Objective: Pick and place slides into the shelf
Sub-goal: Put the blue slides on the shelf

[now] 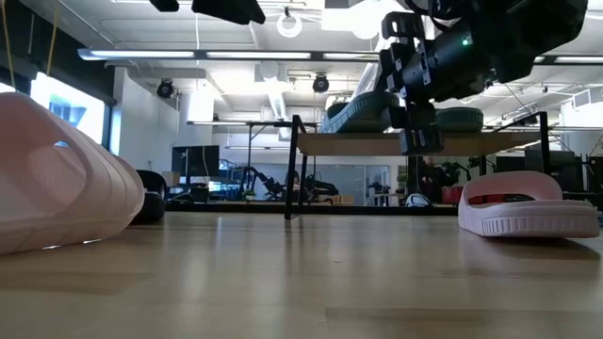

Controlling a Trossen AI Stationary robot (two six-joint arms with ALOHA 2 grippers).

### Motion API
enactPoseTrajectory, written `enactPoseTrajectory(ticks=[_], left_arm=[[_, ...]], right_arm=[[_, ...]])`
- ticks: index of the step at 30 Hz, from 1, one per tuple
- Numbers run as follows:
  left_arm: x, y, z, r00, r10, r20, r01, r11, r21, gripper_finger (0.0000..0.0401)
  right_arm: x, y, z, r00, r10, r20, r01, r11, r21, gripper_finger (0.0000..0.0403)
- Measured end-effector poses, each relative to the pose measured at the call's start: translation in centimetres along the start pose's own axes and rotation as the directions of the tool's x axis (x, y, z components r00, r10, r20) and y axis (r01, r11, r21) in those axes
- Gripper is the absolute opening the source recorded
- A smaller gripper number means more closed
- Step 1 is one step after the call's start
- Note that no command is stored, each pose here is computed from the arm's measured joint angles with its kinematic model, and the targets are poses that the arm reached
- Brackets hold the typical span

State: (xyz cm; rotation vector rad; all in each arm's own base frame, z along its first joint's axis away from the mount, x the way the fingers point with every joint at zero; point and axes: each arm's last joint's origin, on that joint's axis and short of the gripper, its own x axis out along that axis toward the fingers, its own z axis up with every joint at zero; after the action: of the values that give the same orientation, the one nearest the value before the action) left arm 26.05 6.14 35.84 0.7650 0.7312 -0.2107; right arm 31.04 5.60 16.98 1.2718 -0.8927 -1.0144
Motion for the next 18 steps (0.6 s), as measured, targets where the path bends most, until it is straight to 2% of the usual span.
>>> enactPoseTrajectory(ticks=[9,13,15,18], left_arm=[[2.8,1.0,-0.1,1.000,0.017,0.000,-0.017,1.000,-0.013,0.0113],[4.8,2.0,0.0,0.991,0.128,-0.045,-0.128,0.992,-0.006,0.0113],[5.6,2.7,0.1,0.970,0.226,-0.085,-0.227,0.974,0.004,0.0113],[7.1,3.3,-0.1,0.939,0.307,-0.156,-0.309,0.951,0.010,0.0113]], right_arm=[[-0.1,-0.2,-0.1,0.999,-0.011,-0.047,0.012,1.000,0.008,0.0195],[-0.4,-0.3,-0.1,0.998,-0.013,-0.055,0.013,1.000,0.010,0.0200],[-0.4,-0.4,-0.1,0.998,-0.014,-0.054,0.014,1.000,0.006,0.0202],[-0.4,-0.4,-0.1,0.998,-0.014,-0.055,0.014,1.000,0.006,0.0202]])
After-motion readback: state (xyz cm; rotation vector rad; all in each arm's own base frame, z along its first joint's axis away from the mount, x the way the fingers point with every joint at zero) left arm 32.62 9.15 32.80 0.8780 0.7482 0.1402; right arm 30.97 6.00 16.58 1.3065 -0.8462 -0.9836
